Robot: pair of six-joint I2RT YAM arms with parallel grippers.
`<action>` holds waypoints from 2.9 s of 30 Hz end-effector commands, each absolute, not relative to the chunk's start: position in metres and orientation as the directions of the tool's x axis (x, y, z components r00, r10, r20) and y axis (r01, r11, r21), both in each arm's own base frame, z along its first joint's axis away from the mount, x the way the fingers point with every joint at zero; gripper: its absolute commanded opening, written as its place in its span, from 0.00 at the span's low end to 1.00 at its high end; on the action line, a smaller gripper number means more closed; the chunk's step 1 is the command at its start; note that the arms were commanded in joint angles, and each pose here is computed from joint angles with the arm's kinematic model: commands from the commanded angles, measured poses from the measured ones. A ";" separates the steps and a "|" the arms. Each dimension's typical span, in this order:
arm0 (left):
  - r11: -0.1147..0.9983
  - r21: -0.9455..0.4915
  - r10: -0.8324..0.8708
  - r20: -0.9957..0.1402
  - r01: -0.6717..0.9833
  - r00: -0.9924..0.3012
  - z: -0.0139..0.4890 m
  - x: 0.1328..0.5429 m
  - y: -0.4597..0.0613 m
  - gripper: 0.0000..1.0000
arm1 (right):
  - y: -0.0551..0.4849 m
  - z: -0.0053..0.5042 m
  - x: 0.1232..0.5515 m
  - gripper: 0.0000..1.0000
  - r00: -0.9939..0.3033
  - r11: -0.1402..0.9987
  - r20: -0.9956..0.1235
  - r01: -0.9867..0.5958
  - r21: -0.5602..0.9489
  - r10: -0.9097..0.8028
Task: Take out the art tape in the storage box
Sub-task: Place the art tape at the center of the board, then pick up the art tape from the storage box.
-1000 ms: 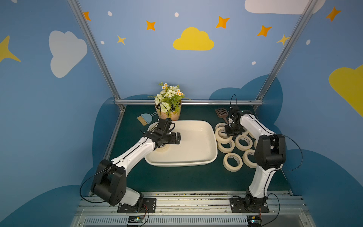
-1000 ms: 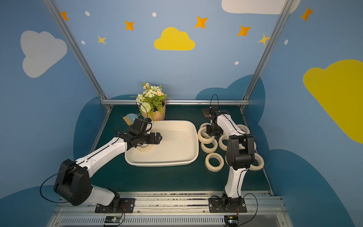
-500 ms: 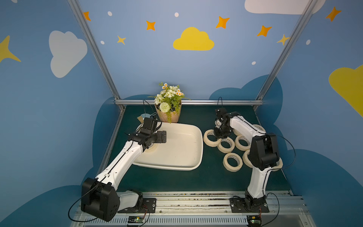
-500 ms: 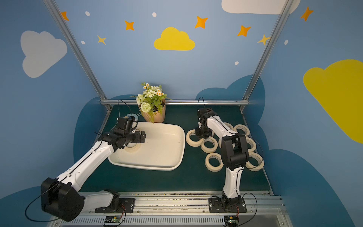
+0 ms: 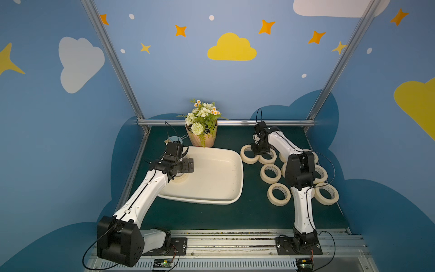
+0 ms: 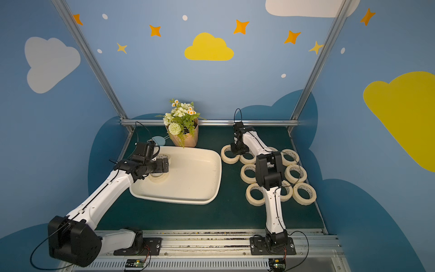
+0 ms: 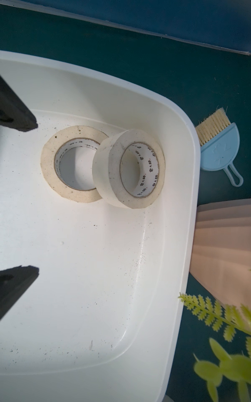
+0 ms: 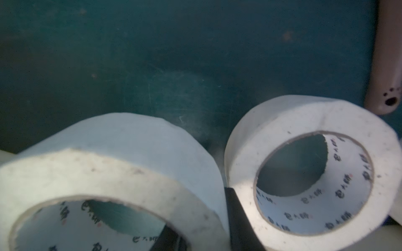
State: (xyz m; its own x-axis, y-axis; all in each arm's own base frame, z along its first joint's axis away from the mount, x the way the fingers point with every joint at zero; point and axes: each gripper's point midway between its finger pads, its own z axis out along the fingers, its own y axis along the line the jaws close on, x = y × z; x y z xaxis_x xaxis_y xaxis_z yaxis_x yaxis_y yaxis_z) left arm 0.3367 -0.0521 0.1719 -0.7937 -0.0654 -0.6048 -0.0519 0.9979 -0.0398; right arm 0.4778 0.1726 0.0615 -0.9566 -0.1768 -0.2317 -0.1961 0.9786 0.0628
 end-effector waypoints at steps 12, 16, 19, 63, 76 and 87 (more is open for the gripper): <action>0.996 0.014 -0.061 -0.583 -0.085 -0.810 0.166 0.332 -0.039 1.00 | 0.174 0.037 0.476 0.12 -0.960 0.976 -0.184 -0.215 0.017 -0.209; 0.994 -0.002 -0.088 -0.585 -0.107 -0.806 0.166 0.334 -0.035 1.00 | 0.174 0.048 0.474 0.51 -0.956 0.976 -0.211 -0.215 0.029 -0.205; 0.992 -0.020 -0.110 -0.589 -0.122 -0.801 0.166 0.337 -0.032 1.00 | 0.171 0.069 0.468 0.59 -0.950 0.976 -0.236 -0.217 0.028 -0.204; 0.986 -0.164 -0.063 -0.570 0.038 -0.819 0.159 0.363 -0.097 0.78 | 0.158 0.146 0.335 0.62 -0.935 0.954 -0.267 -0.274 0.121 -0.234; 0.983 -0.134 -0.181 -0.532 -0.128 -0.827 0.085 0.429 -0.037 0.82 | 0.164 0.158 0.318 0.62 -0.924 0.939 -0.281 -0.311 0.150 -0.261; 0.988 -0.095 -0.155 -0.510 -0.124 -0.846 0.083 0.428 -0.039 0.31 | 0.179 0.150 0.308 0.62 -0.913 0.920 -0.264 -0.359 0.155 -0.312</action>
State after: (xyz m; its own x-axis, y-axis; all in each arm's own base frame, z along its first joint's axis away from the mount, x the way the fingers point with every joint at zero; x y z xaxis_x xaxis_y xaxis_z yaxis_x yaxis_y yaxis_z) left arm 0.4336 -0.0382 0.0699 -0.8413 -0.1821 -0.5089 -0.1410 0.9829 -0.1187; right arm 0.3156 0.1738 0.1520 -0.9157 -0.2839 -0.2844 -0.3346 0.9306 0.1484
